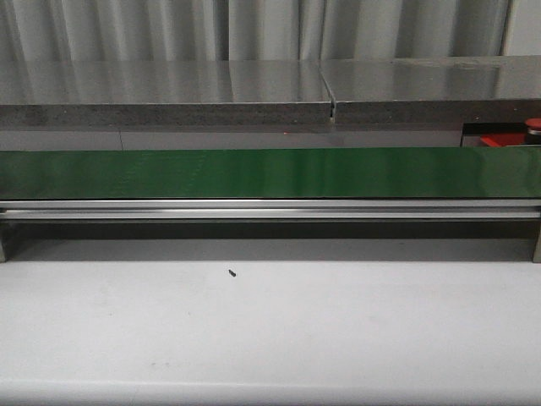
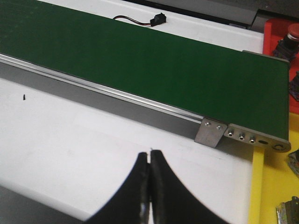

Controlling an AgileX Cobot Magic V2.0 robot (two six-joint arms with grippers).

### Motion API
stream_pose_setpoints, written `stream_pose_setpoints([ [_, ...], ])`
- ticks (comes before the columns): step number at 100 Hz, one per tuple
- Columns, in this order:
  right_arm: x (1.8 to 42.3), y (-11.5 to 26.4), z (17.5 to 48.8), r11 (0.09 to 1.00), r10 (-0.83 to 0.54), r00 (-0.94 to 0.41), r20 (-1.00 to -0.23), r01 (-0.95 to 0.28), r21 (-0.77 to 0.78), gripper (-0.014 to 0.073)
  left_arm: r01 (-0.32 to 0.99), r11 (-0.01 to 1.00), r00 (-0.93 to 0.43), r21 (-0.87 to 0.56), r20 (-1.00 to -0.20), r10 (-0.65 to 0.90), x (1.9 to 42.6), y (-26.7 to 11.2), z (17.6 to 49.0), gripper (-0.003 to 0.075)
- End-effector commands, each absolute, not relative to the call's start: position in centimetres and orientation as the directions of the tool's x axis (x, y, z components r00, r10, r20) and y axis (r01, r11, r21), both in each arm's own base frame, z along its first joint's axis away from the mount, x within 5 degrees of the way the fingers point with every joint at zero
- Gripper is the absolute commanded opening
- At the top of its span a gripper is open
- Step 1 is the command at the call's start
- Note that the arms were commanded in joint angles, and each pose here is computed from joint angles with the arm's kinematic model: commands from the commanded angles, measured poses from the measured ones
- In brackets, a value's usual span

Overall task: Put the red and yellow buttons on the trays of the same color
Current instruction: 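Lower the yellow button onto the conveyor and open the left gripper, then grasp a red button on the table with the left gripper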

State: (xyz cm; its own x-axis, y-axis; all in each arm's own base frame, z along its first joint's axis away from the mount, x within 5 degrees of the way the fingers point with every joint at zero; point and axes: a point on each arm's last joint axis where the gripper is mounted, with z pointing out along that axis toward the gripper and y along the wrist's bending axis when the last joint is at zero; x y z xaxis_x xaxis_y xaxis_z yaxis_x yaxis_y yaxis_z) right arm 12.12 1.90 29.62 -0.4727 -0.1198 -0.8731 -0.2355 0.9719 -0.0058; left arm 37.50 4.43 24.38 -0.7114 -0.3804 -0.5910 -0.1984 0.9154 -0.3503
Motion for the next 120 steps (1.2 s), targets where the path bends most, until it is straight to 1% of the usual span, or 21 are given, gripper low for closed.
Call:
stream_pose_setpoints([
  [1, 12.3, 1.8, 31.0, 0.976, -0.103, -0.399, -0.911, -0.216, -0.015, -0.0097, -0.171, 0.913, -0.634, -0.371, -0.667, -0.391, 37.4, 4.3, 27.2, 0.0538],
  [6, 12.3, 1.8, 31.0, 0.976, -0.103, -0.399, -0.911, -0.216, -0.015, -0.0097, -0.164, 0.907, -0.636, -0.388, -0.661, -0.398, 37.5, 4.1, 27.4, 0.0670],
  [11, 12.3, 1.8, 31.0, 0.976, -0.103, -0.399, -0.911, -0.216, -0.015, -0.0097, -0.154, 0.904, -0.639, -0.399, -0.658, -0.399, 37.5, 4.0, 27.7, 0.0724],
  [18, 12.3, 1.8, 31.0, 0.976, -0.103, -0.399, -0.911, -0.216, -0.015, -0.0097, -0.133, 0.906, -0.634, -0.402, -0.668, -0.389, 37.7, 3.9, 28.5, 0.0685],
  [28, 12.3, 1.8, 31.0, 0.976, -0.103, -0.399, -0.911, -0.216, -0.015, -0.0097, -0.113, 0.911, -0.597, -0.397, -0.706, -0.382, 38.1, 4.2, 30.3, 0.0638],
  [41, 12.3, 1.8, 31.0, 0.976, -0.103, -0.399, -0.911, -0.216, -0.015, -0.0097, -0.106, 0.915, -0.567, -0.388, -0.733, -0.377, 38.4, 5.8, 32.6, 0.0636],
  [52, 12.3, 1.8, 31.0, 0.976, -0.103, -0.399, -0.911, -0.216, -0.015, -0.0097, -0.148, 0.921, -0.549, -0.361, -0.745, -0.380, 38.6, 8.4, 33.1, 0.0636],
  [59, 12.3, 1.8, 31.0, 0.976, -0.103, -0.399, -0.911, -0.216, -0.015, -0.0097, -0.190, 0.916, -0.544, -0.354, -0.738, -0.399, 38.7, 10.2, 32.5, 0.0631],
  [65, 12.3, 1.8, 31.0, 0.976, -0.103, -0.399, -0.911, -0.216, -0.015, -0.0097, -0.234, 0.906, -0.551, -0.353, -0.720, -0.422, 38.7, 11.9, 31.4, 0.0631],
  [72, 12.3, 1.8, 31.0, 0.976, -0.103, -0.399, -0.911, -0.216, -0.015, -0.0097, -0.274, 0.897, -0.586, -0.348, -0.680, -0.442, 38.9, 13.6, 29.6, 0.0630],
  [77, 12.3, 1.8, 31.0, 0.976, -0.103, -0.399, -0.911, -0.216, -0.015, -0.0097, -0.299, 0.893, -0.622, -0.336, -0.641, -0.450, 39.2, 14.7, 27.6, 0.0630],
  [84, 12.3, 1.8, 31.0, 0.976, -0.103, -0.399, -0.911, -0.216, -0.015, -0.0097, -0.320, 0.898, -0.661, -0.302, -0.607, -0.440, 39.6, 15.8, 25.5, 0.0630],
  [89, 12.3, 1.8, 31.0, 0.976, -0.103, -0.399, -0.911, -0.216, -0.015, -0.0097, -0.328, 0.903, -0.674, -0.279, -0.600, -0.431, 40.0, 16.5, 24.4, 0.0630],
  [96, 12.3, 1.8, 31.0, 0.976, -0.103, -0.399, -0.911, -0.216, -0.015, -0.0097, -0.334, 0.908, -0.675, -0.254, -0.608, -0.418, 40.7, 17.2, 23.5, 0.0630],
  [103, 12.3, 1.8, 31.0, 0.976, -0.103, -0.399, -0.911, -0.216, -0.015, -0.0097, -0.338, 0.909, -0.657, -0.243, -0.631, -0.413, 41.5, 17.7, 23.3, 0.0630],
  [120, 12.3, 1.8, 31.0, 0.976, -0.103, -0.399, -0.911, -0.216, -0.015, -0.0097, -0.342, 0.912, -0.594, -0.226, -0.700, -0.396, 43.1, 18.7, 24.3, 0.0630],
])
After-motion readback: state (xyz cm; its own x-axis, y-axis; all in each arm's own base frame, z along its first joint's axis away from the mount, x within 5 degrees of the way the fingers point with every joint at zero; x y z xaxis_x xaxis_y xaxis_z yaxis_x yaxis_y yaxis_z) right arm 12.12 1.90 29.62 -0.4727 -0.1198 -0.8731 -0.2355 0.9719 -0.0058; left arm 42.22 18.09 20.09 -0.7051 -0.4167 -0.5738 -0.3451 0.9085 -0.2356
